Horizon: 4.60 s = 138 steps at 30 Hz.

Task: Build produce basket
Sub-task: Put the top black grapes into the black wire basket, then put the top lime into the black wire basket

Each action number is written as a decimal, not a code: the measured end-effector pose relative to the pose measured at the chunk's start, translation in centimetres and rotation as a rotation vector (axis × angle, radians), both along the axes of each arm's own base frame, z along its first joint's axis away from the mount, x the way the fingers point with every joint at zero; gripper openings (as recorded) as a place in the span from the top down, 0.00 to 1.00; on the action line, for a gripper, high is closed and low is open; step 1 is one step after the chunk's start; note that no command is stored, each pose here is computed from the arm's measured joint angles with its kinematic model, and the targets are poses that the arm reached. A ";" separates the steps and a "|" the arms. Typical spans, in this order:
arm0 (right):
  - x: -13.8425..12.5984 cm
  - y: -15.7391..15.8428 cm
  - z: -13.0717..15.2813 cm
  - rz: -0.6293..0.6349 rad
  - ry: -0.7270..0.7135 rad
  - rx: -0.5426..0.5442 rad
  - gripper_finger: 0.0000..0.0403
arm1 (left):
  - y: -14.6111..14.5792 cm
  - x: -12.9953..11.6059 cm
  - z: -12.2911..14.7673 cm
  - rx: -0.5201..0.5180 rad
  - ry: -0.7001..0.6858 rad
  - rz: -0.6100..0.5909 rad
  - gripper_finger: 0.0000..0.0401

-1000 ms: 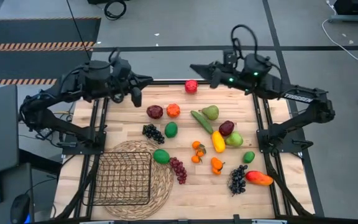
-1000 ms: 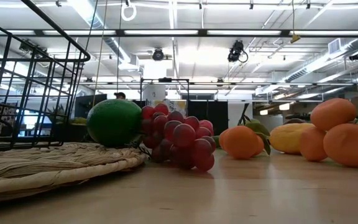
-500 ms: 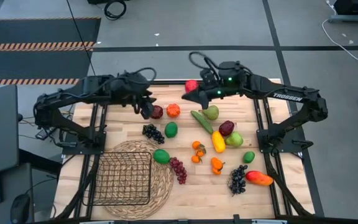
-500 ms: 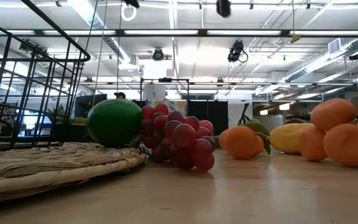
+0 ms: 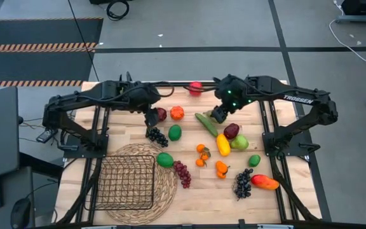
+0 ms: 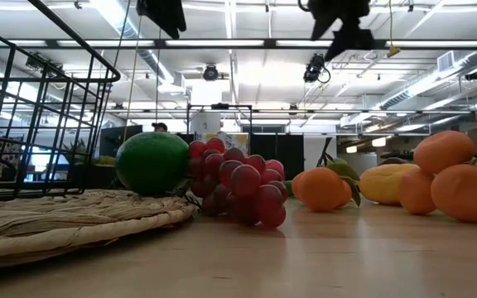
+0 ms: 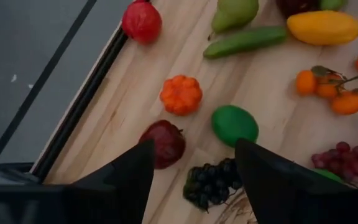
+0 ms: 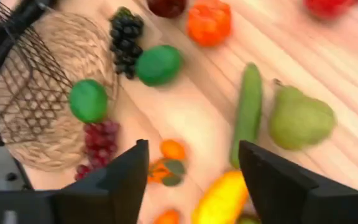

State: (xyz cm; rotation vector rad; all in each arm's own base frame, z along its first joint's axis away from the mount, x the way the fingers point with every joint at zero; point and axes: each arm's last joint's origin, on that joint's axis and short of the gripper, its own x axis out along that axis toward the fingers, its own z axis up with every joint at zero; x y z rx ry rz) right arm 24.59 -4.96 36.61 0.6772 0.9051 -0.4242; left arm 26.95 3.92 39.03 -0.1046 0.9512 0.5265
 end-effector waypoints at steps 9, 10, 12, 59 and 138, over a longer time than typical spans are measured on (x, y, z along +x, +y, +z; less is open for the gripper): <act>-3.2 1.5 2.1 -0.052 -0.046 -0.117 0.27 | -0.6 -0.7 -8.2 -0.196 0.004 -0.037 0.47; -3.6 1.6 2.3 -0.063 -0.057 -0.129 0.27 | -0.7 -0.9 -9.2 -0.220 0.006 -0.032 0.47; -4.4 1.7 2.6 -0.085 -0.073 -0.153 0.27 | -0.8 -1.0 -10.9 -0.254 0.015 -0.024 0.47; -2.3 4.0 1.1 -0.120 -0.036 -0.177 0.27 | 1.8 -0.1 -21.3 -0.360 0.178 -0.012 0.85; -2.1 3.1 1.5 -0.174 -0.066 -0.272 0.32 | -14.4 -6.3 -2.6 -0.444 0.233 -0.012 0.36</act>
